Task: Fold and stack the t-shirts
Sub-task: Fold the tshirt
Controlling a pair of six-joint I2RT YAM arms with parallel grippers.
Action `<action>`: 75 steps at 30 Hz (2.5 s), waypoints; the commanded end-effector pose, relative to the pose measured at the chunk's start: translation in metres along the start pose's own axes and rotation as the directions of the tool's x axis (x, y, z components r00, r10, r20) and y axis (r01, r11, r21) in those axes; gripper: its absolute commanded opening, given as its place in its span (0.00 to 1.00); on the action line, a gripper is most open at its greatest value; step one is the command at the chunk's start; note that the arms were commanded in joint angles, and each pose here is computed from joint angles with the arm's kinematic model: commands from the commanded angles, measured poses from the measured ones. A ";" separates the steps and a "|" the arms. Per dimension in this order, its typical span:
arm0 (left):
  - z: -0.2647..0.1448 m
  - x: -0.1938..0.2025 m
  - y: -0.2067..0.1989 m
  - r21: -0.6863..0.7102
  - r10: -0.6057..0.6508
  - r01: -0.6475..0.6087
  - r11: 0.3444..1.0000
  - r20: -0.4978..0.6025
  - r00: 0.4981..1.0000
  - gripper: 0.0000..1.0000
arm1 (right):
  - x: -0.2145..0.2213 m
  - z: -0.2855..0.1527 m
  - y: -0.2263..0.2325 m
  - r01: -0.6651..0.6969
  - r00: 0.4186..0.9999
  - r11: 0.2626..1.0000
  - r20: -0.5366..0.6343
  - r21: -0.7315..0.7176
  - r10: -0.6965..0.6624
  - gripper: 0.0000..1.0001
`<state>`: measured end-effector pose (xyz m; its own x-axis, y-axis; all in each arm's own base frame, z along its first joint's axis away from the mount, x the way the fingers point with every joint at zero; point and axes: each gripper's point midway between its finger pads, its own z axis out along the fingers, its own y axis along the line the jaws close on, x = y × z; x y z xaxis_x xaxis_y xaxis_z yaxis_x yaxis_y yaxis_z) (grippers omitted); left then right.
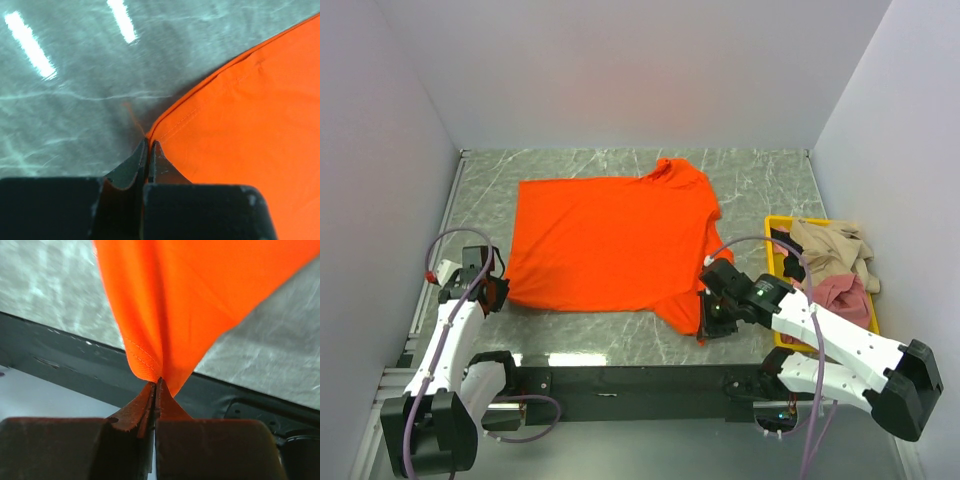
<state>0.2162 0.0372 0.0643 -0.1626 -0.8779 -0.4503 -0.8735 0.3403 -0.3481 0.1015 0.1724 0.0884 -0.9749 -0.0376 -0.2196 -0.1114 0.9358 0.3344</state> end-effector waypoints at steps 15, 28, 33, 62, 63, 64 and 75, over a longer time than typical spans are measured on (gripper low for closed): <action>-0.005 0.011 0.010 -0.053 -0.063 0.061 0.997 -0.037 0.997 0.01 | 0.008 0.015 -0.041 -0.096 0.995 0.980 0.003 0.174 0.097 0.00; -0.013 -0.013 -0.033 0.050 -0.050 0.049 0.998 0.003 0.999 0.01 | -0.079 -0.004 -0.016 -0.051 0.990 0.997 0.135 0.060 0.043 0.00; -0.007 -0.014 -0.047 0.061 -0.037 0.038 0.997 -0.012 0.999 0.01 | -0.114 -0.006 -0.024 -0.044 0.981 0.991 0.196 0.126 0.018 0.00; 0.041 -0.032 -0.101 0.014 -0.061 0.061 0.998 0.017 0.998 0.00 | -0.255 -0.003 -0.052 -0.046 0.916 0.951 0.392 0.306 -0.082 0.00; 0.042 -0.031 -0.102 0.014 -0.060 0.060 0.998 0.013 0.998 0.01 | -0.257 -0.002 -0.052 -0.035 0.914 0.950 0.395 0.309 -0.095 0.00; 0.045 -0.029 -0.101 0.008 -0.057 0.057 0.998 0.003 0.998 0.00 | -0.260 -0.002 -0.050 -0.028 0.911 0.952 0.401 0.304 -0.101 0.00; 0.050 -0.031 -0.100 -0.019 -0.069 0.069 0.997 0.012 0.998 0.01 | -0.292 0.008 -0.044 0.073 0.872 0.947 0.441 0.312 -0.212 0.00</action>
<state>0.3163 0.0394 0.0551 -0.1510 -0.9020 -0.4045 -0.9004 0.2944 -0.3203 0.3643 0.1422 0.1081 -0.8138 -0.0548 -0.5785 -0.0880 0.9957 0.0295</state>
